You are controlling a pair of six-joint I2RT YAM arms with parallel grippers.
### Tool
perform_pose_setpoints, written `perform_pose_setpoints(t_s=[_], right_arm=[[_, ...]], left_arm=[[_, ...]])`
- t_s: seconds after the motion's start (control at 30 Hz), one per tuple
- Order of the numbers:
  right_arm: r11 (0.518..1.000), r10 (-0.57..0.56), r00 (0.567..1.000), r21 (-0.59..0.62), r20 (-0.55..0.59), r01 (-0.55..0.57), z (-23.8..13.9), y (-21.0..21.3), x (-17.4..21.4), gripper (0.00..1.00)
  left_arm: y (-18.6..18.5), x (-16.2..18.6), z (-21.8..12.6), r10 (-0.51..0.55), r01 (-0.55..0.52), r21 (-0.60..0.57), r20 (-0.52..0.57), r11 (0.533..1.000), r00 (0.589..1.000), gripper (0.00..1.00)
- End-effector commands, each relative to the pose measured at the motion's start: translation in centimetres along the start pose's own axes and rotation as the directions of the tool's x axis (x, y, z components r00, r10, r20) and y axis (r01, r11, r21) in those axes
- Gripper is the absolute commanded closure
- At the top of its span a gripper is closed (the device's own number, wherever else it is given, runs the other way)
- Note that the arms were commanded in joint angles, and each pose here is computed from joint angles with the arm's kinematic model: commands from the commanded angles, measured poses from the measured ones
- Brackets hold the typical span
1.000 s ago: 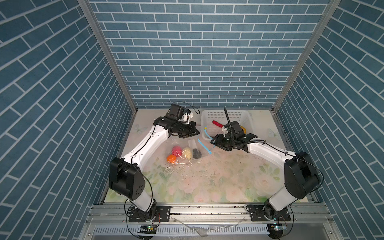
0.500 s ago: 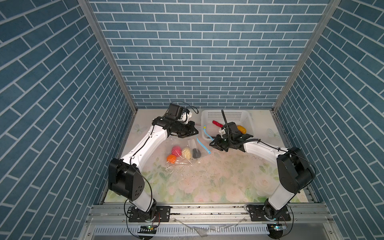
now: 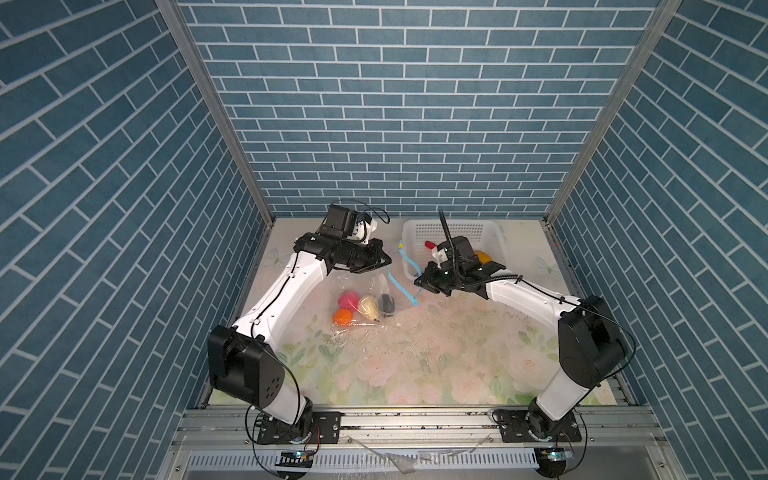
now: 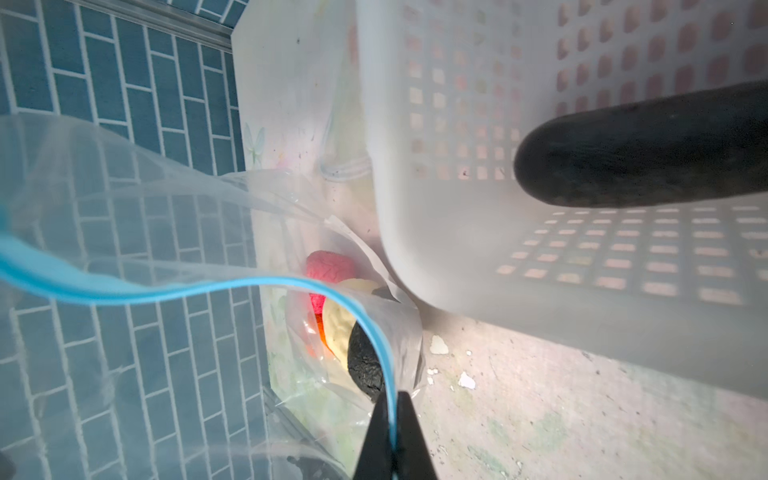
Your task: Place the food in the zip-top bag and seal the zipper
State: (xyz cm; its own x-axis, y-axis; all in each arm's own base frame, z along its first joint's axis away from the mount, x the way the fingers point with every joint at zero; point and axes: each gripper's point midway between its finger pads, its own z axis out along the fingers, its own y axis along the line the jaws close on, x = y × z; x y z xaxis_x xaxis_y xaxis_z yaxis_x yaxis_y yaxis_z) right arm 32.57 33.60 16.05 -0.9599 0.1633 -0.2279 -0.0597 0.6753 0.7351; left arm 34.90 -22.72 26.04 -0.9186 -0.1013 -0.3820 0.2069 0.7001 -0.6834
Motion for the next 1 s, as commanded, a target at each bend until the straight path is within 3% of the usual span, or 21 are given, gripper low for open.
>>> perform_pose_setpoints(t_s=[0.0, 0.67, 0.97], right_arm=[[0.997, -0.073, 0.996, -0.019, 0.044, 0.074, -2.0, 2.9, -1.3, 1.00], [0.972, -0.226, 0.970, -0.046, 0.087, 0.231, -5.4, 10.7, -2.6, 1.00], [0.951, -0.286, 0.945, -0.076, 0.160, 0.300, -8.8, 14.6, -3.0, 1.00]], left_arm=[[-1.1, -0.1, -1.9, 0.036, -0.036, 0.023, 0.026, 0.999, 0.999, 1.00], [-2.3, -0.9, -6.8, 0.080, -0.087, 0.039, 0.151, 0.995, 0.985, 1.00], [-1.7, -0.9, -6.2, 0.045, -0.053, 0.047, 0.153, 0.997, 0.987, 1.00]])
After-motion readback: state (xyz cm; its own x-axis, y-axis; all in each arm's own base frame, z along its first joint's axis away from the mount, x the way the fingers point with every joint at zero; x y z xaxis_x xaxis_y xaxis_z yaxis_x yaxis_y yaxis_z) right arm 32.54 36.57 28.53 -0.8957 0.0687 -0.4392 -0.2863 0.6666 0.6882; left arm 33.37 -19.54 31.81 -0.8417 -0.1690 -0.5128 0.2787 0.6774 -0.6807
